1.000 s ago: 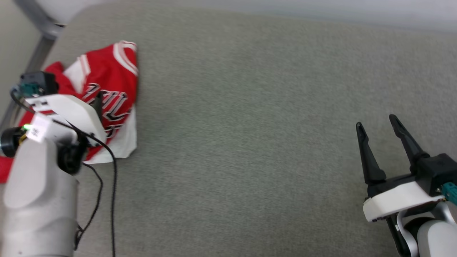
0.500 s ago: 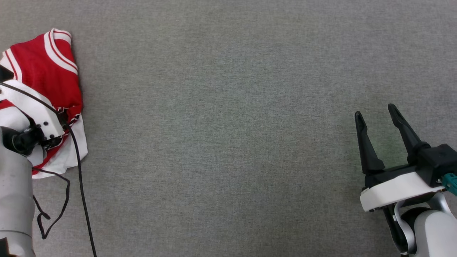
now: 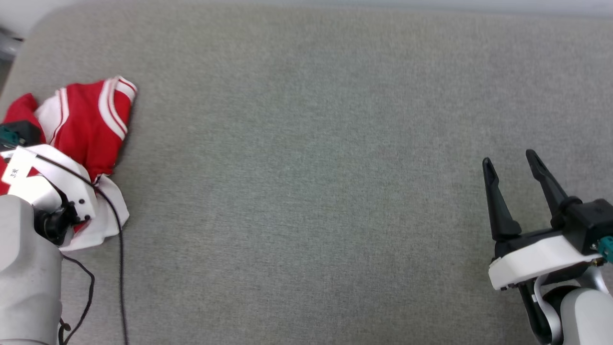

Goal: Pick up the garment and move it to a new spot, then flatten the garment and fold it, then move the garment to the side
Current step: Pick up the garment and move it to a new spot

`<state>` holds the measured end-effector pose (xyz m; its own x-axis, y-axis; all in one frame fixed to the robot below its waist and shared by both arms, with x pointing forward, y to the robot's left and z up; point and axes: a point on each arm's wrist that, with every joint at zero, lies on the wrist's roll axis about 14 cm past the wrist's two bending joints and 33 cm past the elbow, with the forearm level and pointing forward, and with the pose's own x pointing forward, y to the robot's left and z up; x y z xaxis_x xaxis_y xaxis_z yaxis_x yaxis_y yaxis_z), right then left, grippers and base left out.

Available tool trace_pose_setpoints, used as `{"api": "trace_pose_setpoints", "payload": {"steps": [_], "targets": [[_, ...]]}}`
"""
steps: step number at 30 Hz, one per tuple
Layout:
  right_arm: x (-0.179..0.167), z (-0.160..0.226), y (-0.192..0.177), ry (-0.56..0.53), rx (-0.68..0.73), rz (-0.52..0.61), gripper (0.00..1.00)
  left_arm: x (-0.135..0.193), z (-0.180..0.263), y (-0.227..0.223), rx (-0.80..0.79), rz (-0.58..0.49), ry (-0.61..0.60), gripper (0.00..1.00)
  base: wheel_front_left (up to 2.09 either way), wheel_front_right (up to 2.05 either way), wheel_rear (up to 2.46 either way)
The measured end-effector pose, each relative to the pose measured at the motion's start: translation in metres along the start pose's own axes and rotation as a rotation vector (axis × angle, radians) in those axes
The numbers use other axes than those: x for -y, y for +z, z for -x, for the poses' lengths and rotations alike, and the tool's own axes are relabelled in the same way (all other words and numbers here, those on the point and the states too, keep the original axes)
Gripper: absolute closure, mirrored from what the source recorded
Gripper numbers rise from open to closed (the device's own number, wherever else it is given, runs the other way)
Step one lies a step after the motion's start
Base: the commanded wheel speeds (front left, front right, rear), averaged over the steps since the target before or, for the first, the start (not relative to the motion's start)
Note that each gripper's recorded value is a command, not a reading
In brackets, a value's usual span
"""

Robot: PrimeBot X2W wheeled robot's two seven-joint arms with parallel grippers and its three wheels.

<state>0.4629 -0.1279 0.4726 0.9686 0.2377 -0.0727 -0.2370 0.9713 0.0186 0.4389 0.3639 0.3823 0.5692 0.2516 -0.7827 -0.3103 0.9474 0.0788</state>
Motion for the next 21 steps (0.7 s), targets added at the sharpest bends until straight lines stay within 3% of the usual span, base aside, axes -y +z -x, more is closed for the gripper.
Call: {"api": "trace_pose_setpoints", "payload": {"steps": [11, 16, 21], "targets": [[-0.008, 0.027, 0.037, -0.011, 0.082, -0.001, 0.00, -0.008, 0.080, 0.099, 0.606, 0.017, -0.002, 1.00, 0.00, 0.00, 0.00], [0.000, 0.044, 0.052, -0.047, 0.115, 0.007, 0.00, 0.011, 0.123, 0.131, 0.834, 0.044, -0.061, 1.00, 0.00, 0.00, 0.00], [0.013, 0.062, 0.060, -0.095, 0.128, 0.020, 0.00, 0.052, 0.154, 0.151, 0.975, 0.046, -0.169, 1.00, 0.00, 0.00, 0.00]]}}
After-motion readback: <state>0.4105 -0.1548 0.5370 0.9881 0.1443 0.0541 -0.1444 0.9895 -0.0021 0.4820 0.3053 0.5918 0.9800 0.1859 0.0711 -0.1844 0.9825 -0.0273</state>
